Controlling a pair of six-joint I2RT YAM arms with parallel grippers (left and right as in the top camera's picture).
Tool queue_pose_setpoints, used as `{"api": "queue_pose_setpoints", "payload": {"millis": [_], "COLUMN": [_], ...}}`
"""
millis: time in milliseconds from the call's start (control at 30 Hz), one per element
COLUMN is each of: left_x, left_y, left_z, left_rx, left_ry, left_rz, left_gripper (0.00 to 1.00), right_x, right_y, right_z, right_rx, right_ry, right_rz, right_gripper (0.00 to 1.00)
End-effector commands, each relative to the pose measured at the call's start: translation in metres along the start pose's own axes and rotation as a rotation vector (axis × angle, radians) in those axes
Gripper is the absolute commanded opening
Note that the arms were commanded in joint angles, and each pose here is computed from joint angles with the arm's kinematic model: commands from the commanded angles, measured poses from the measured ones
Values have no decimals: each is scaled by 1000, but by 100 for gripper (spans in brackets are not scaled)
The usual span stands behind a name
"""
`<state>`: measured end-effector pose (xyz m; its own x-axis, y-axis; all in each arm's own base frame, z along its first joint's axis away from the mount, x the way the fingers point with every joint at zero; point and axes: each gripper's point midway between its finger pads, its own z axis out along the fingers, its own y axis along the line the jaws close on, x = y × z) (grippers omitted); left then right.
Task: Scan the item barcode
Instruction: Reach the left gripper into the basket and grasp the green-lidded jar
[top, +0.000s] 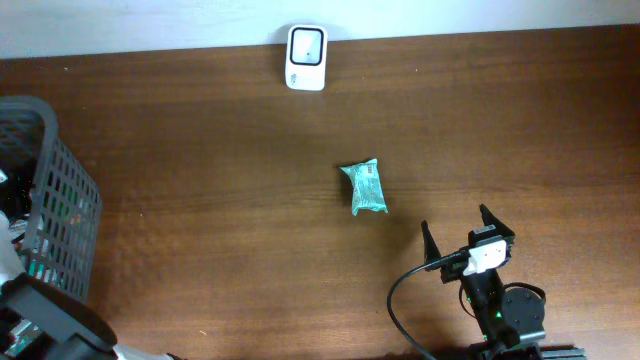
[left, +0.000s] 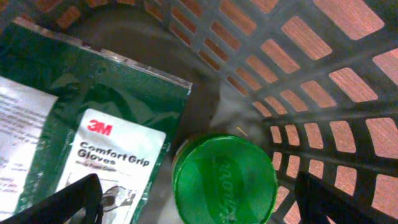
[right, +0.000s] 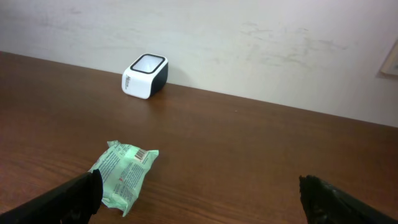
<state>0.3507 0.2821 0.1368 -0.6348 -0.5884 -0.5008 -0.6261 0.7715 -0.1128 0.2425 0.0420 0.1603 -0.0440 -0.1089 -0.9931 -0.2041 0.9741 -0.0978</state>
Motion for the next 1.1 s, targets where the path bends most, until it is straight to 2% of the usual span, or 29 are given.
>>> {"api": "queue_pose_setpoints", "payload": {"millis": [0, 67, 167, 233, 267, 400, 433, 533, 600, 733, 833, 900, 967, 1000, 1067], "left_x": [27, 34, 36, 43, 44, 11, 9, 5, 15, 47, 50, 39, 7, -26, -58], "left_y": [-11, -10, -10, -5, -4, -5, -13, -41, -39, -31, -31, -32, -37, -45, -61], "left_z": [35, 43, 44, 43, 41, 6, 6, 10, 21, 51, 52, 43, 15, -23, -82], "left_rx": [80, 81, 81, 51, 41, 19, 59, 178, 181, 157, 157, 157, 158, 160, 170], "left_ry": [113, 146, 152, 183, 191, 151, 149, 133, 171, 309, 322, 310, 264, 197, 95], "left_rz": [2, -3, -4, -6, -6, -65, -82, 1, 48, 30, 27, 29, 13, 2, 13], "left_gripper": [94, 89, 86, 72, 71, 77, 82, 82, 87, 84, 55, 46, 42, 41, 38], "right_x": [2, 2, 2, 2, 2, 2, 2, 2, 2, 2, 2, 2, 2, 2, 2], "right_y": [2, 2, 2, 2, 2, 2, 2, 2, 2, 2, 2, 2, 2, 2, 2], "right_z": [0, 0, 0, 0, 0, 0, 0, 0, 0, 0, 0, 0, 0, 0, 0], "right_rx": [-7, -7, -7, -7, -7, -7, -7, -7, -7, -7, -7, -7, -7, -7, -7], "right_ry": [2, 2, 2, 2, 2, 2, 2, 2, 2, 2, 2, 2, 2, 2, 2], "right_rz": [7, 7, 7, 7, 7, 7, 7, 7, 7, 7, 7, 7, 7, 7, 7], "right_gripper": [99, 98, 98, 98, 98, 98, 98, 98, 98, 98, 98, 98, 98, 98, 98]}}
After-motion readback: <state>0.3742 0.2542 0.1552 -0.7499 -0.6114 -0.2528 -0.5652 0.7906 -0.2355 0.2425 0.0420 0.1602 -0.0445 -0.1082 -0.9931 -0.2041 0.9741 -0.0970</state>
